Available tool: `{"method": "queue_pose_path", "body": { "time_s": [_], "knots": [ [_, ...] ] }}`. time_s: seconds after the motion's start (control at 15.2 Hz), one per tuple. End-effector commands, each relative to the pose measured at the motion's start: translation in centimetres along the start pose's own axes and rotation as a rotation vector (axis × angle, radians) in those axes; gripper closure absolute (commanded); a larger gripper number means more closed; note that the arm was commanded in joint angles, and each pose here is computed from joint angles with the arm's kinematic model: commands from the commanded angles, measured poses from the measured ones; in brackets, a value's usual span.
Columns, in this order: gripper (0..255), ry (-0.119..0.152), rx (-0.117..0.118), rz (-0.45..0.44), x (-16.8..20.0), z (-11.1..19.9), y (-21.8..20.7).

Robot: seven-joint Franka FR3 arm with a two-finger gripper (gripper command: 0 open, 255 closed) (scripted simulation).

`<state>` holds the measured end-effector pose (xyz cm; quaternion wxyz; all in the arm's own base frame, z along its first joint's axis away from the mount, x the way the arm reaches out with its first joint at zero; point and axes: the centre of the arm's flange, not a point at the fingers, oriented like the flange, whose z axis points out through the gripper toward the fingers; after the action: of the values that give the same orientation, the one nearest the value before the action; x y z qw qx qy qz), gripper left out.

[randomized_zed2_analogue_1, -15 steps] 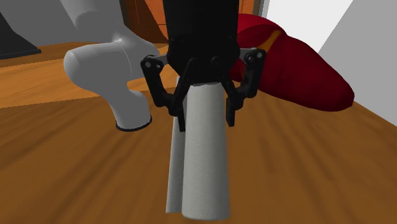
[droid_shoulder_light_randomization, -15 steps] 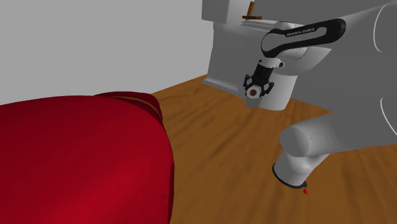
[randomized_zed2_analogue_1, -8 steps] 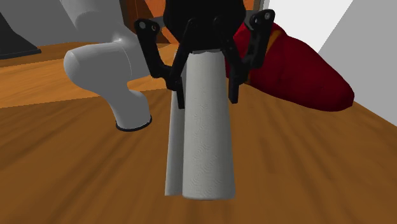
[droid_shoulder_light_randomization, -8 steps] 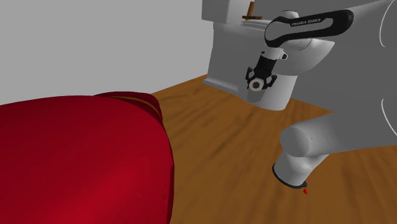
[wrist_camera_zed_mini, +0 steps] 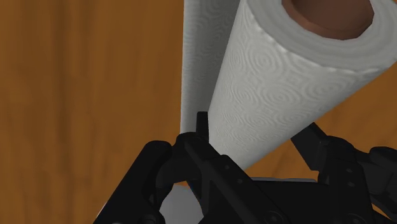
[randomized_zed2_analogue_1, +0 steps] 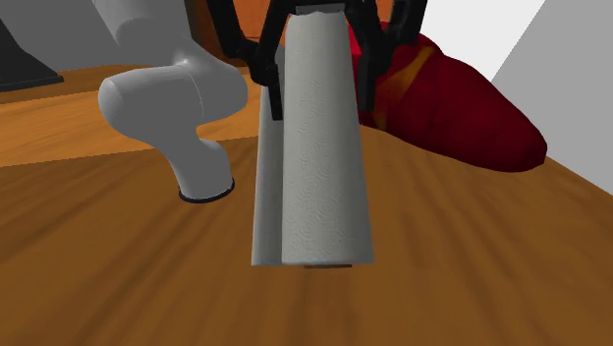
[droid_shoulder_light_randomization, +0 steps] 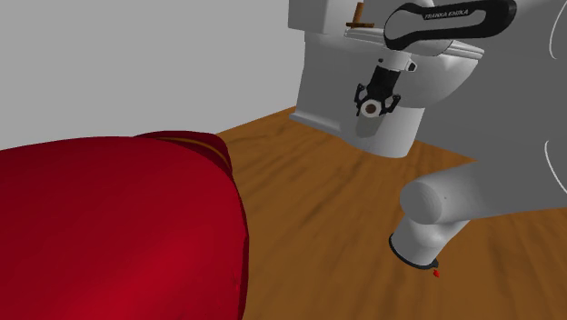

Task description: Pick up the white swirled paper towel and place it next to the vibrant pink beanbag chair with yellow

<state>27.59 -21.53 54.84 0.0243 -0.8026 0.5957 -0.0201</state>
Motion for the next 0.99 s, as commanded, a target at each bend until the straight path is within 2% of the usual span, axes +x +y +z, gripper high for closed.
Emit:
{"method": "queue_pose_path", "body": {
  "time_s": [0.0,0.92],
  "knots": [
    [255,0.0,0.0,0.0,0.0,-1.1,-0.1],
    [255,0.0,0.0,0.0,0.0,-8.5,-0.5]
  ]
}}
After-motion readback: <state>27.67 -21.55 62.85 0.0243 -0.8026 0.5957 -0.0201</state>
